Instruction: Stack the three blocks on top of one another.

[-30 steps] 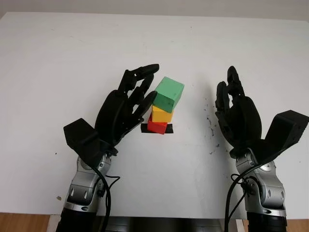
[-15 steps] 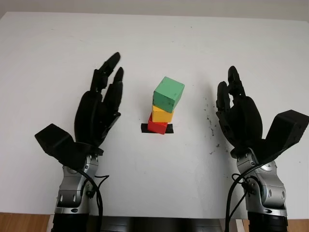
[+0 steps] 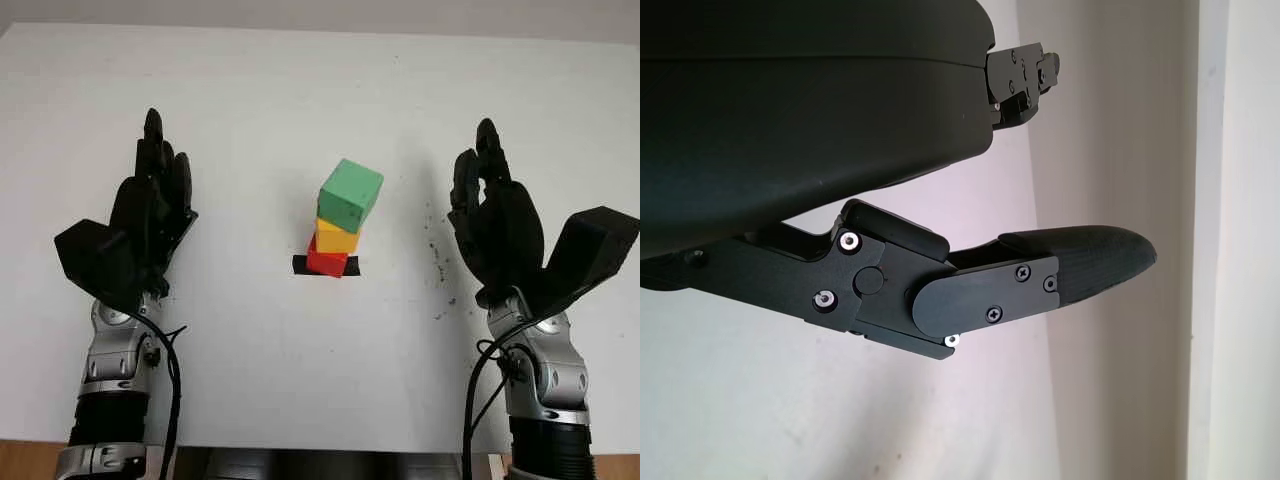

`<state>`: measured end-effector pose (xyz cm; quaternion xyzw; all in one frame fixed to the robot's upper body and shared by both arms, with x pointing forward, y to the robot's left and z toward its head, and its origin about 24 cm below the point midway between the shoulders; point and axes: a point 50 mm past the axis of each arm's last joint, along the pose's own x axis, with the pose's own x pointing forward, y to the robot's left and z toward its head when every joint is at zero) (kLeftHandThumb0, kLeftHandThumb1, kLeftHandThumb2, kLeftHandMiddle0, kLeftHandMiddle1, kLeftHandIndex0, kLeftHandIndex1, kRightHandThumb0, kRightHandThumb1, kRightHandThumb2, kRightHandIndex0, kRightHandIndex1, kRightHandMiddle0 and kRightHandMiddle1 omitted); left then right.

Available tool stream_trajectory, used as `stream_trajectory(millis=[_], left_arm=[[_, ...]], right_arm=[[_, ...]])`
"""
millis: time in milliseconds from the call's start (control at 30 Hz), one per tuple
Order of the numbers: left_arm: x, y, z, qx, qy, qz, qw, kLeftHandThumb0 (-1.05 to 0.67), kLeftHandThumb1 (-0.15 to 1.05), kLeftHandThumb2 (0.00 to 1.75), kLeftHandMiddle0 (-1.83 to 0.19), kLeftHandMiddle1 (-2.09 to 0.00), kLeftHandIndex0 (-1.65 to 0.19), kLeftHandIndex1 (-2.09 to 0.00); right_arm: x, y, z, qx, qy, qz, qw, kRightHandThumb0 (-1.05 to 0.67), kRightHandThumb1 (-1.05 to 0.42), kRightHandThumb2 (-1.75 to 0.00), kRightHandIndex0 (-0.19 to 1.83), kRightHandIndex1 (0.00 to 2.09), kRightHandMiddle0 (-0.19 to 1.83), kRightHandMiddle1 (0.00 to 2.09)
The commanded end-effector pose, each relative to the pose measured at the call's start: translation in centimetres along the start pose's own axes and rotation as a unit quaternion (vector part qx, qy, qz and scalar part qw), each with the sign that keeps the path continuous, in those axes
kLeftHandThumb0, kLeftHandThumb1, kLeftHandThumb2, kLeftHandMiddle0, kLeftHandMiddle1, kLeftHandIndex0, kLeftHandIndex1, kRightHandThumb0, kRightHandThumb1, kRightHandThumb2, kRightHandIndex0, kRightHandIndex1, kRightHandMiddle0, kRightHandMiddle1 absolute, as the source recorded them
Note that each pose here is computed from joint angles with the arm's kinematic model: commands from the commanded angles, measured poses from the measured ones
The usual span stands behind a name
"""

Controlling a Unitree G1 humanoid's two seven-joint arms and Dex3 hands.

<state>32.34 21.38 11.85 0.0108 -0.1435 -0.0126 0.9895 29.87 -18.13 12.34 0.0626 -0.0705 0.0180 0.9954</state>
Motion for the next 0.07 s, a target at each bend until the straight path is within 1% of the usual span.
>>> stream_trajectory(millis=[0,33], left_arm=[[0.25,0.29,0.31,-0.003,-0.005,0.001,1.000,-0.85,1.05,0.58,0.17,-0.06,0.16,-0.05],[0.27,0.27,0.33,-0.004,-0.005,0.000,1.000,-0.85,1.05,0.58,0.17,-0.06,0.16,-0.05]], right_arm=[[0.13,-0.06,0.32,-0.003,-0.011,-0.003,1.000,-0.62,-1.05,-0.73,-0.19,0.00,-0.19,0.00],[0.13,-0.06,0.29,-0.003,-0.011,-0.003,1.000,-0.62,-1.05,-0.73,-0.19,0.00,-0.19,0.00]])
